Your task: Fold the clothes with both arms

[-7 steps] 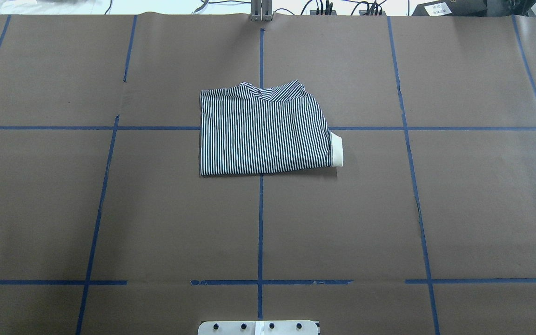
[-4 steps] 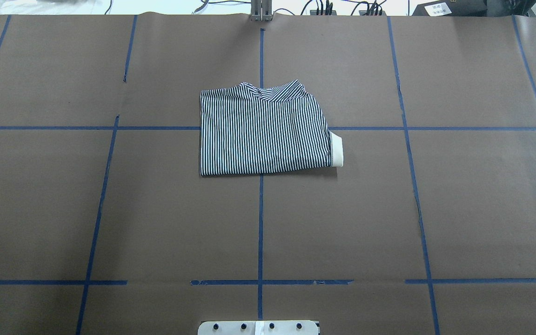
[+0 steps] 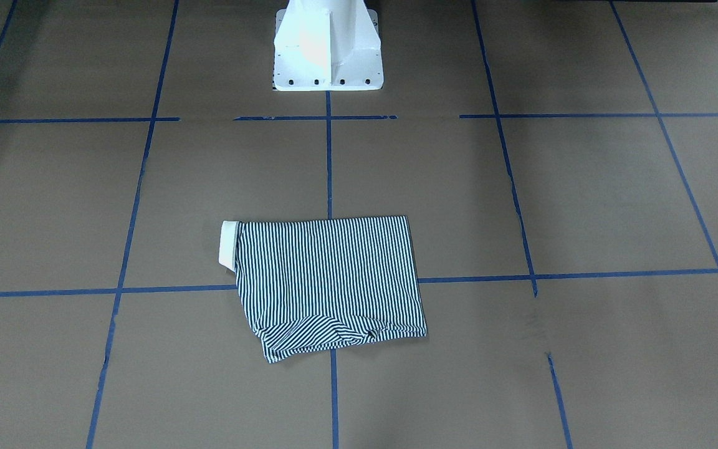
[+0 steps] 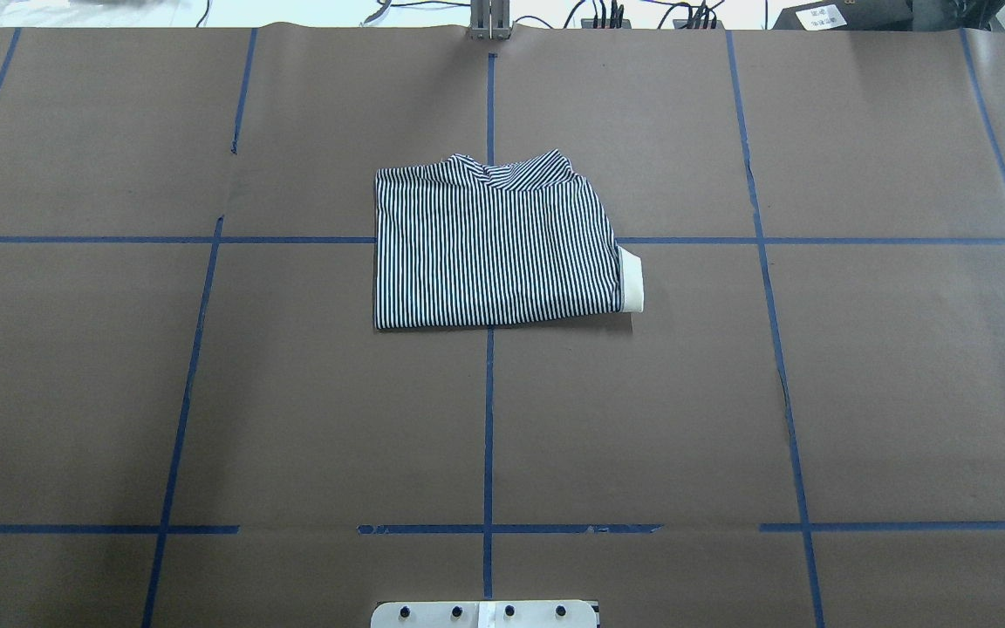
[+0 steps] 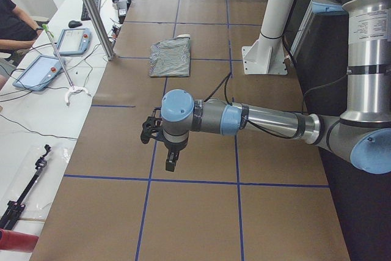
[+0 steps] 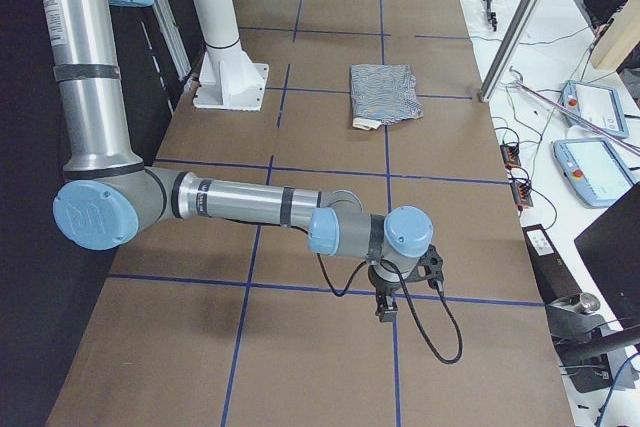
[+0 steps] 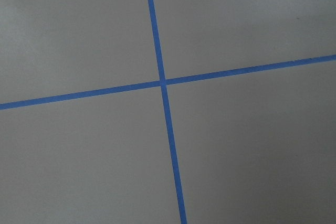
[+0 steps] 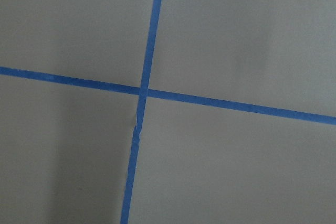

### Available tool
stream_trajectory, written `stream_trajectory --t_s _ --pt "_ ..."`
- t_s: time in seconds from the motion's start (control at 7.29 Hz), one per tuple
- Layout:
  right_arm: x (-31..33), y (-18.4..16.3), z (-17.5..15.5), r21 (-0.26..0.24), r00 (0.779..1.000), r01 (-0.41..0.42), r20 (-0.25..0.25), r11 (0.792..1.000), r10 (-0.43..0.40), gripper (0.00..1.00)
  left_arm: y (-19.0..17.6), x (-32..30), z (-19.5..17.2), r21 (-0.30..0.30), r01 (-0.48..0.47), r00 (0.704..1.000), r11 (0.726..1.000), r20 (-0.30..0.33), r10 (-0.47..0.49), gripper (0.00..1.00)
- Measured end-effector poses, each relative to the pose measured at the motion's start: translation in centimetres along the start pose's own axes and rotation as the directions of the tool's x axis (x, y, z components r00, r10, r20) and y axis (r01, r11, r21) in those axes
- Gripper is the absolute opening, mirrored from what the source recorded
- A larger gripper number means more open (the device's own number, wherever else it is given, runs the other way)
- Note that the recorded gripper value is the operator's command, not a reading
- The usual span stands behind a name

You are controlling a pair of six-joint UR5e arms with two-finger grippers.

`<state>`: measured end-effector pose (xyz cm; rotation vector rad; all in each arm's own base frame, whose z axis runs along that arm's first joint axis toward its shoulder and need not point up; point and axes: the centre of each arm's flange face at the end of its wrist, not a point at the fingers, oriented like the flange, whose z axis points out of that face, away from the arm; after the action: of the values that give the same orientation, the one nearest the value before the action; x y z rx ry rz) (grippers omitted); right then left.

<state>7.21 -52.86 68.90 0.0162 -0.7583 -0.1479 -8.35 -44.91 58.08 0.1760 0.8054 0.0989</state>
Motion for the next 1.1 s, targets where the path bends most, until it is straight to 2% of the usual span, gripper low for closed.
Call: stream_trajectory --t_s 0.41,0.69,1.1 --pt "-1.4 0.0 2.5 -0.013 1.0 0.009 -0.021 1.0 -0.01 1.0 0.4 -0.3 0.5 -0.014 0.012 1.0 1.0 0.0 -0.012 1.0" --pt "-2.1 -0.1 3.3 -0.019 1.0 0.001 -0.002 1.0 -0.001 1.0 0.5 -0.6 0.9 -0.02 0.016 1.0 1.0 -0.001 -0.016 1.0" --pt "-3.1 -1.1 2.6 -0.001 1.0 0.013 0.019 1.0 -0.013 1.0 0.2 -0.7 1.0 -0.019 0.016 1.0 1.0 -0.003 -0.016 1.0"
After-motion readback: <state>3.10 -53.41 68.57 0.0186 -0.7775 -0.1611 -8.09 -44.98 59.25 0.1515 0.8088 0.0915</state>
